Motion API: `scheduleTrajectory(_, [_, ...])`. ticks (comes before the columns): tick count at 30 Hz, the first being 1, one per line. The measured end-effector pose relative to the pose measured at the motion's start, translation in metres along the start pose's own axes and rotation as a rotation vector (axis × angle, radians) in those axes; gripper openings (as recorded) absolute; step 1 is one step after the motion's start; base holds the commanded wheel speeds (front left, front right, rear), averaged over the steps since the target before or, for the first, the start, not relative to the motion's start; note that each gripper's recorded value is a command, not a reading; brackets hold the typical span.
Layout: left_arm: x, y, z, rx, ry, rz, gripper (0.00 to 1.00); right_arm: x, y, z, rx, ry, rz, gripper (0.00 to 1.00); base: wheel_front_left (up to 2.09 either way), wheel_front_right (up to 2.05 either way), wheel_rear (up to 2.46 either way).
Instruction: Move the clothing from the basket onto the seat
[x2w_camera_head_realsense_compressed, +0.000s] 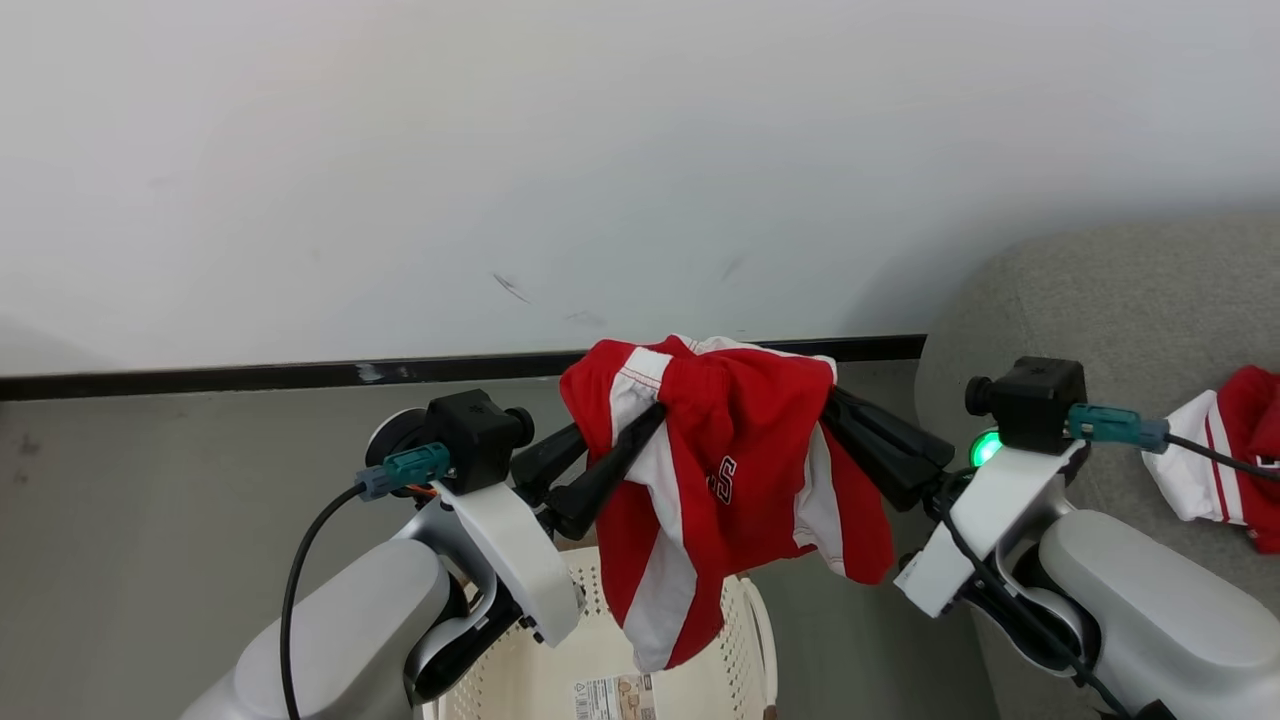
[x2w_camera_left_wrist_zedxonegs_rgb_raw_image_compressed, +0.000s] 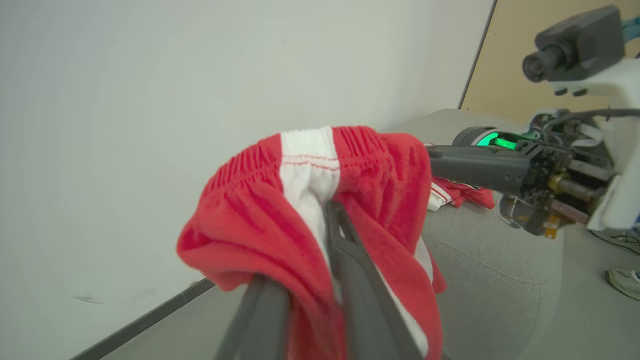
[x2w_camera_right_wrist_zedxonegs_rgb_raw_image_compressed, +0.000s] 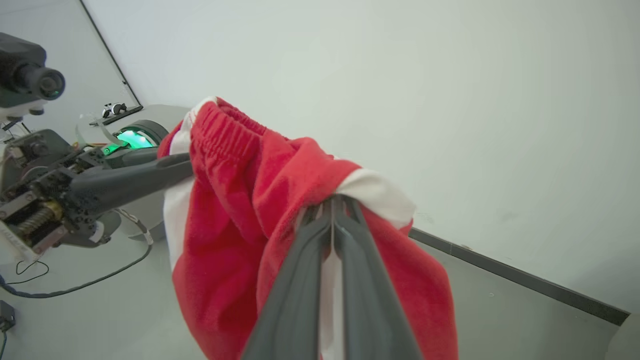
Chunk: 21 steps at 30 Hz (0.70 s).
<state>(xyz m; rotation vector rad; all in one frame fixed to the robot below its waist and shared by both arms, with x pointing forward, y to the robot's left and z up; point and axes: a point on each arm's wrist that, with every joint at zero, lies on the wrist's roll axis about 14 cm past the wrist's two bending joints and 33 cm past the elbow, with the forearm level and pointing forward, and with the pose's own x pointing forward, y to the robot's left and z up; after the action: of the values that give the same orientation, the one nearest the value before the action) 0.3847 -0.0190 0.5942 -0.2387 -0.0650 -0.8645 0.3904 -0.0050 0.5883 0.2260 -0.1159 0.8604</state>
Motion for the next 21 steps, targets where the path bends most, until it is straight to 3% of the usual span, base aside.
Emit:
scheduleTrajectory(1, [0.001, -0.001, -0.001, -0.001, 0.002, -0.004, 0.95, -0.002, -0.003, 0.002, -0.003, -0.005, -0.011, 0.00, 0.00, 0.00, 0.00])
scheduleTrajectory(2, [0.002, -0.002, -0.001, -0.002, 0.003, -0.007, 1.00, -0.005, -0.006, 0.003, -0.007, -0.008, -0.020, 0.00, 0.00, 0.00, 0.00])
scheduleTrajectory(21, [0.022, -0.021, -0.012, -0.020, 0.018, -0.083, 1.00, -0.040, -0.047, 0.045, -0.116, -0.102, -0.168, 0.00, 0.00, 0.00, 0.00])
